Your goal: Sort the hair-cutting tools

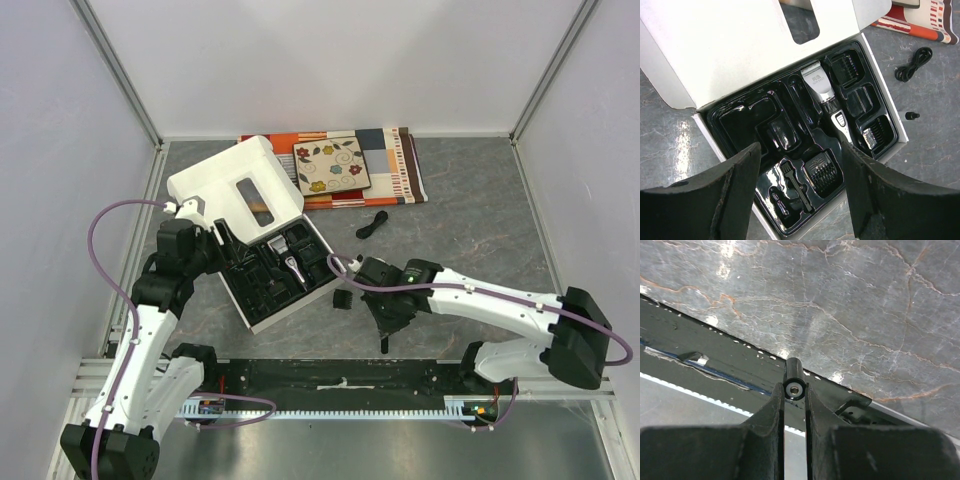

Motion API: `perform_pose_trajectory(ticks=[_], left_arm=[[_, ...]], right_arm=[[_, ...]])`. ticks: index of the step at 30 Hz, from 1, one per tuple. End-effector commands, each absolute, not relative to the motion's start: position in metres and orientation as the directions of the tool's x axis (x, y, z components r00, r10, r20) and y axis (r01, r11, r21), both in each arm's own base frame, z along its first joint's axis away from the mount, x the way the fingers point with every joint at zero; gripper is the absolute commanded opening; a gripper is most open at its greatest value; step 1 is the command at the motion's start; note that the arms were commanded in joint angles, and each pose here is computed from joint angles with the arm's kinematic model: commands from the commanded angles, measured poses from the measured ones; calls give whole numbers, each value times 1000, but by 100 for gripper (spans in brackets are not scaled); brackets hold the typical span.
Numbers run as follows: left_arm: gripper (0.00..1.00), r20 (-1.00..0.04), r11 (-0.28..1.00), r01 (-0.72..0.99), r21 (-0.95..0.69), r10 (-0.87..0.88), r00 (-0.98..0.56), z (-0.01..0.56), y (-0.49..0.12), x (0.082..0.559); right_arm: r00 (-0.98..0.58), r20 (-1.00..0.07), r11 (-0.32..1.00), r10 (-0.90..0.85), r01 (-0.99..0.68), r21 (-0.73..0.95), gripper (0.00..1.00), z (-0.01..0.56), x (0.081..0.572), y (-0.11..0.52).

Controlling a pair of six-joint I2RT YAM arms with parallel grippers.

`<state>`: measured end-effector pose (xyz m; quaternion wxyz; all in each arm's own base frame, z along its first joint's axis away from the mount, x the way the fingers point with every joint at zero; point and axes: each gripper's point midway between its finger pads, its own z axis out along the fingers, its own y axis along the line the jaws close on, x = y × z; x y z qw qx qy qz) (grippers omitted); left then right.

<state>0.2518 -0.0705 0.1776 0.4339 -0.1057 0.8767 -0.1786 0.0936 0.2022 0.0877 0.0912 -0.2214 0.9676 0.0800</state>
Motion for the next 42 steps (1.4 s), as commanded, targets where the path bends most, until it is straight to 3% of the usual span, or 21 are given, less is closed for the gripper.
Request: perform_pose_trajectory(ticks=[1,21,42], left_arm=[[72,-727,900,6,-436,-348,-591,184,-79,254],[72,-720,901,-1,-434,-347,-601,181,-79,255],[71,-723,902,2,-431,-345,-599,182,-79,254]], right_arm=[[-877,-169,876,-451,-471,107,0,78,91,207],[-883,-242,901,-402,-429,70,1,42,120,231],[-891,-286,924,-353,-380,42,0,9,120,230]])
